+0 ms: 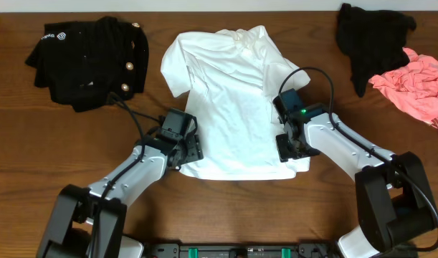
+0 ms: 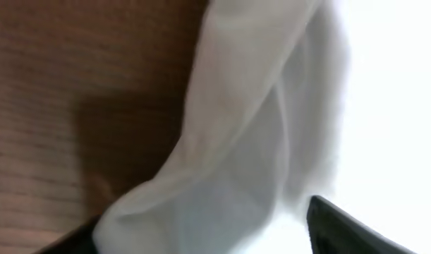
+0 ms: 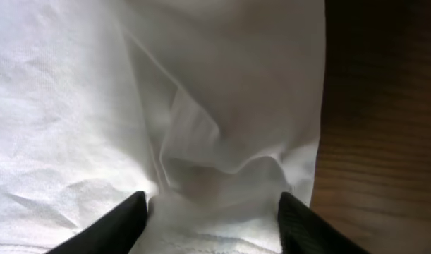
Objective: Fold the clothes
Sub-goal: 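Grasp the t-shirt hem with both grippers, then lift the hem and pull the t-shirt sideways with both grippers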
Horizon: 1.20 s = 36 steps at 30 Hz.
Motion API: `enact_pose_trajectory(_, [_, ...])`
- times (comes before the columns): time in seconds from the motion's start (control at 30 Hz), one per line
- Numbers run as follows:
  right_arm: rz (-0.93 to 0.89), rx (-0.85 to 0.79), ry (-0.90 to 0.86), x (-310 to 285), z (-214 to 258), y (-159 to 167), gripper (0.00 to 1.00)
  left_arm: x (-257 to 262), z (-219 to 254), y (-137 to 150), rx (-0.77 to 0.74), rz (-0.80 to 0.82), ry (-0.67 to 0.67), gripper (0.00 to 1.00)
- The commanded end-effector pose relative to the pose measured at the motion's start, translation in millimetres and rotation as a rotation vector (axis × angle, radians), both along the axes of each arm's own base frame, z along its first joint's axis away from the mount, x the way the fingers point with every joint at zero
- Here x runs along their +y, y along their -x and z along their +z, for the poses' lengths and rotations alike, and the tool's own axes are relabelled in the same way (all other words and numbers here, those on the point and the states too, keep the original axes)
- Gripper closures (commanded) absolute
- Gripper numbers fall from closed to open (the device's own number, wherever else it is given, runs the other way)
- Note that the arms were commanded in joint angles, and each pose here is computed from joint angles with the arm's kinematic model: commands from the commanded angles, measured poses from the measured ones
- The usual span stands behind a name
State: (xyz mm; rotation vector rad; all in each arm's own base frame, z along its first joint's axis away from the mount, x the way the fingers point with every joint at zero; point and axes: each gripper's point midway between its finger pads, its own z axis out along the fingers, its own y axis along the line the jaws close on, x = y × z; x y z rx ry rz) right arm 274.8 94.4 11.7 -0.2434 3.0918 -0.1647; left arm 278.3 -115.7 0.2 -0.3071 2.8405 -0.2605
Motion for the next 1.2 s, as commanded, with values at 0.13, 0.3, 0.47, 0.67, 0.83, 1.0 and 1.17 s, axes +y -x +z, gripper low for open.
enact_pose_trajectory(0.13, [-0.006, 0.009, 0.020, -1.5, -3.2, 3.5, 0.70, 4.5, -31.3, 33.4, 0.146, 0.010, -0.005, 0.70])
enact_pose_trajectory(0.3, [-0.006, 0.003, 0.014, -0.3, -3.3, 1.9, 0.99, 5.1, -30.9, 34.8, 0.152, 0.013, -0.006, 0.89])
enact_pose_trajectory(0.47, [-0.015, -0.020, 0.005, -0.9, 3.8, -3.6, 0.99, 5.4, -21.8, 35.5, 0.155, 0.012, -0.008, 0.94])
enact_pose_trajectory(0.67, [-0.055, -0.170, -0.052, -7.5, 62.7, -40.4, 0.99, 0.1, 28.9, 21.2, 0.081, -0.013, 0.013, 0.94])
enact_pose_trajectory(0.83, [-0.070, -0.356, -0.091, -27.8, 143.7, -74.2, 0.99, -5.4, 106.2, -0.1, -0.101, -0.033, 0.059, 0.94])
enact_pose_trajectory(1.0, [-0.120, -0.508, -0.099, -58.4, 212.2, -89.8, 0.99, -0.9, 191.3, -18.1, -0.334, -0.012, 0.083, 0.94])
enact_pose_trajectory(1.17, [-0.174, -0.566, -0.093, -81.2, 247.9, -83.9, 0.99, 11.8, 241.3, -20.6, -0.470, 0.019, 0.059, 0.94])
